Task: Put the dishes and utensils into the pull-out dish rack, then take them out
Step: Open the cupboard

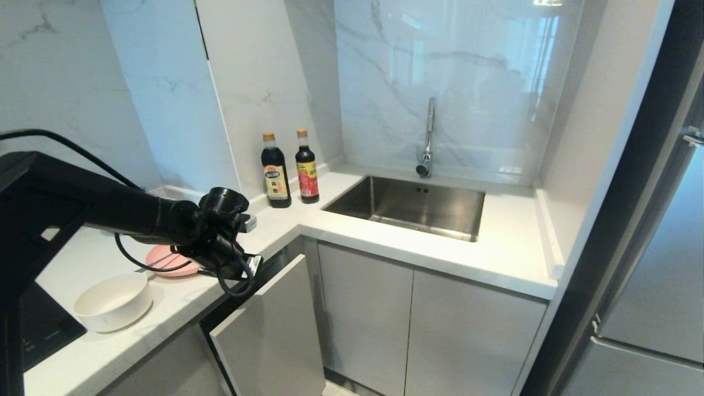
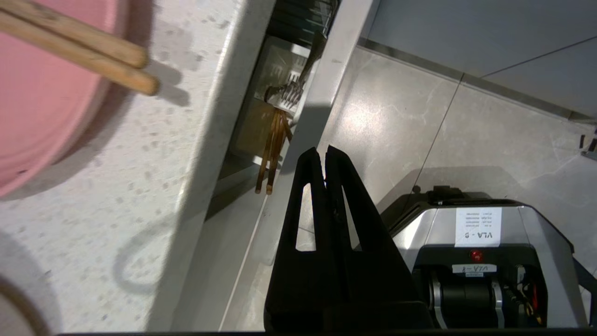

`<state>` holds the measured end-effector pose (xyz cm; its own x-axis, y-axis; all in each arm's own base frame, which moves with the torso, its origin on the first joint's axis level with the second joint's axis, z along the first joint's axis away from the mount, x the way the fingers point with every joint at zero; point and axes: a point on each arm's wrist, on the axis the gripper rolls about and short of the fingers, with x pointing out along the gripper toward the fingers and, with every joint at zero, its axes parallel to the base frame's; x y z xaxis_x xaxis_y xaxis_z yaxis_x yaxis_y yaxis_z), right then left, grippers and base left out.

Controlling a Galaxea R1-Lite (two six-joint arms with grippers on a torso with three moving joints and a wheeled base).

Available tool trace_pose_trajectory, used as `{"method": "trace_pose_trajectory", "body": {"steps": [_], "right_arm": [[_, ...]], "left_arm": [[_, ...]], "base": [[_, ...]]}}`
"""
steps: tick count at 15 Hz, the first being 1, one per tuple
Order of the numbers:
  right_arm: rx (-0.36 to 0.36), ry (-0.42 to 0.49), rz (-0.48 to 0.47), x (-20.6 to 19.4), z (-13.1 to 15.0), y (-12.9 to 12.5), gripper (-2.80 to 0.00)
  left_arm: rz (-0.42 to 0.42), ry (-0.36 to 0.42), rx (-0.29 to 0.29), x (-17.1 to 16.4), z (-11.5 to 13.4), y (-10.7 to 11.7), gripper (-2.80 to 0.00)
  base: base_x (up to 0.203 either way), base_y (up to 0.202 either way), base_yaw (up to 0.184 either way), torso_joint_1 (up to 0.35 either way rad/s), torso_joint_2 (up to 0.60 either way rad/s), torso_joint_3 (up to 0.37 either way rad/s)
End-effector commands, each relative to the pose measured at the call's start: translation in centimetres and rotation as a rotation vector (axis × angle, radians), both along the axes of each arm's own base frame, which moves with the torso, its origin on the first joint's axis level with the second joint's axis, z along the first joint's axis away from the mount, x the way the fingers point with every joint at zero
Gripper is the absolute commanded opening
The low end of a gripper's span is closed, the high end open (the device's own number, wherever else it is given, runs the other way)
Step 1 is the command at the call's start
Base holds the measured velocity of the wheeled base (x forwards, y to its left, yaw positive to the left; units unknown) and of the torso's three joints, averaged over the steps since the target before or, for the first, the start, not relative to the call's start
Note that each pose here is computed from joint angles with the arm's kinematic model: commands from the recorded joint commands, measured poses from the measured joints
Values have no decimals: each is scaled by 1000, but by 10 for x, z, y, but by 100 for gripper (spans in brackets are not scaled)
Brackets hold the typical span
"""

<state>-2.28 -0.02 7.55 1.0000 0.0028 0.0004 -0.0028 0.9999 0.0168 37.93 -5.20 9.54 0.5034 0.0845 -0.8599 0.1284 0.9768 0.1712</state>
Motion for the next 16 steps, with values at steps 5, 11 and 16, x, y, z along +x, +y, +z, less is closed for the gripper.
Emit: {"method": "trace_pose_trajectory", "body": {"steps": [5, 11, 16], "right_arm": [[0, 2, 0, 0, 0, 0, -280], [0, 2, 0, 0, 0, 0, -280], [0, 2, 0, 0, 0, 0, -280]], "left_arm": [[-28, 72, 17, 6, -32, -14, -280], [-18, 62, 47, 10, -40, -17, 0], [-20, 77, 50, 13, -53, -19, 0]], "base": [[0, 0, 0, 0, 0, 0], [0, 0, 0, 0, 0, 0], [0, 0, 0, 0, 0, 0]]}}
